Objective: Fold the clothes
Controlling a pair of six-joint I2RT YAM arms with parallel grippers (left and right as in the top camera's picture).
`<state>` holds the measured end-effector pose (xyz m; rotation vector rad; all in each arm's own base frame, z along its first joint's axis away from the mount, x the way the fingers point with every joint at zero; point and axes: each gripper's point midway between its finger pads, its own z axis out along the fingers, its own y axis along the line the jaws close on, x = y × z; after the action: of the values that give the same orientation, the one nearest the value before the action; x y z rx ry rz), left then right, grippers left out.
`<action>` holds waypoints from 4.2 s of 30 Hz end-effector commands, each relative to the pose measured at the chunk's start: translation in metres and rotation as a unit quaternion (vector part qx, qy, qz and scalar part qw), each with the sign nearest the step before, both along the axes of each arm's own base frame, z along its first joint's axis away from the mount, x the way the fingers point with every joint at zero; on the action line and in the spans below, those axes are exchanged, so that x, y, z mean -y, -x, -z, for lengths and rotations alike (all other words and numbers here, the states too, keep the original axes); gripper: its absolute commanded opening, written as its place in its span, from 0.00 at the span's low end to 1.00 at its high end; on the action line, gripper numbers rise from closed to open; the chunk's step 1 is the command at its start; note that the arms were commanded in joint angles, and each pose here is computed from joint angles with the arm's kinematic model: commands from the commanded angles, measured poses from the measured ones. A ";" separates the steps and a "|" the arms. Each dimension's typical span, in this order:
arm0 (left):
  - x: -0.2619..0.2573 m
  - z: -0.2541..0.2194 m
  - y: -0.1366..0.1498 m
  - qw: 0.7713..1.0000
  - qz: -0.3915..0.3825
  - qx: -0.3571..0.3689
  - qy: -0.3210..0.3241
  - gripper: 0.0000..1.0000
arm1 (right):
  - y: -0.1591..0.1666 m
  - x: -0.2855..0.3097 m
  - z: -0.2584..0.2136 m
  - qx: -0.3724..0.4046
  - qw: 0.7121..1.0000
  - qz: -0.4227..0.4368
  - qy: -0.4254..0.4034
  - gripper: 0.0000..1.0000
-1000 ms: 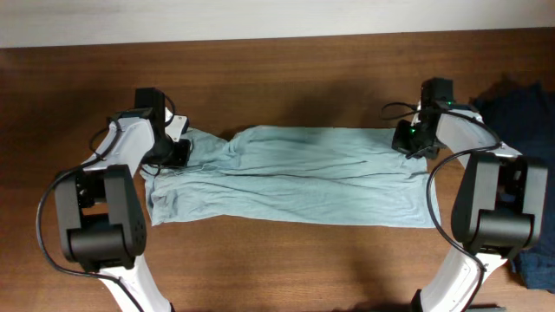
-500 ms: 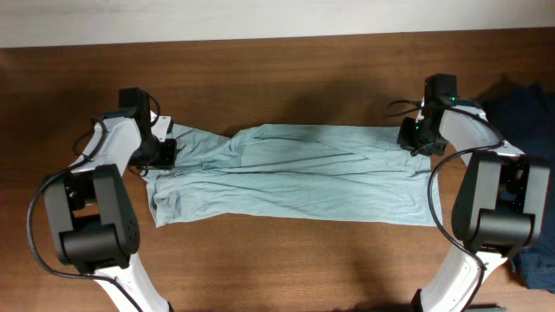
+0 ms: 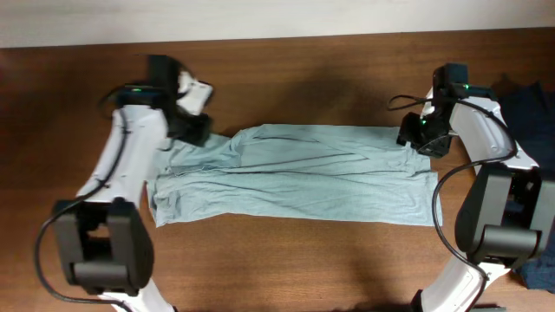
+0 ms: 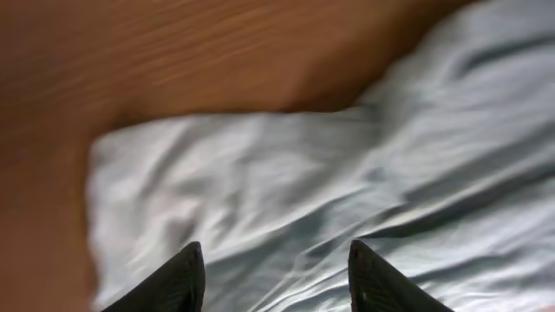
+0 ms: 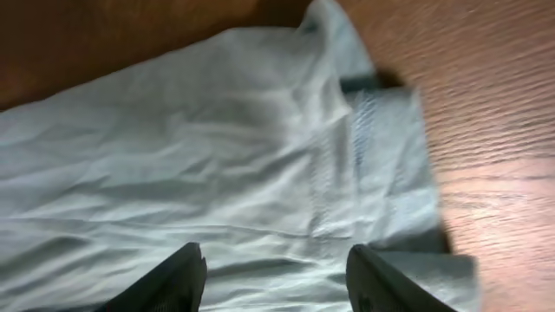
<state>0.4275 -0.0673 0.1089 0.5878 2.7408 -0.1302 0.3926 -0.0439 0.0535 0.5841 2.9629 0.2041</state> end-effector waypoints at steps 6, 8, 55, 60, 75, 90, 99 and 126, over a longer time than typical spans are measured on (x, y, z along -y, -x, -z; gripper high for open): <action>0.043 0.021 -0.011 0.997 0.074 0.015 -0.017 0.59 | 0.005 -0.002 0.025 -0.020 0.999 0.039 -0.014 0.17; 0.043 0.030 -0.012 0.997 0.075 0.006 -0.018 0.61 | 0.004 -0.002 0.034 -0.021 0.999 0.040 -0.014 0.14; 0.041 0.057 -0.031 0.985 0.093 0.008 -0.142 0.08 | 0.026 0.018 0.078 -0.093 0.992 0.077 0.045 0.11; 0.041 0.021 -0.042 0.984 0.095 0.021 -0.149 0.11 | 0.027 0.019 0.078 -0.094 0.992 0.077 0.046 0.11; 0.047 0.021 -0.007 0.980 0.137 -0.049 -0.137 0.51 | 0.029 0.021 0.078 -0.099 0.991 0.077 0.053 0.10; 0.073 0.090 0.017 0.980 0.165 -0.065 -0.088 0.49 | 0.030 0.021 0.078 -0.099 0.991 0.077 0.053 0.11; 0.065 0.111 0.000 0.983 0.139 -0.026 -0.113 0.49 | 0.030 0.021 0.078 -0.099 0.991 0.077 0.053 0.10; 0.048 0.072 -0.011 0.979 0.107 -0.041 -0.170 0.11 | 0.031 0.021 0.078 -0.102 0.990 0.077 0.053 0.10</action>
<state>0.4270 -0.1127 0.0217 1.0111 2.8043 0.2620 0.3794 -0.0552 -0.0015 0.8221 3.0090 0.0832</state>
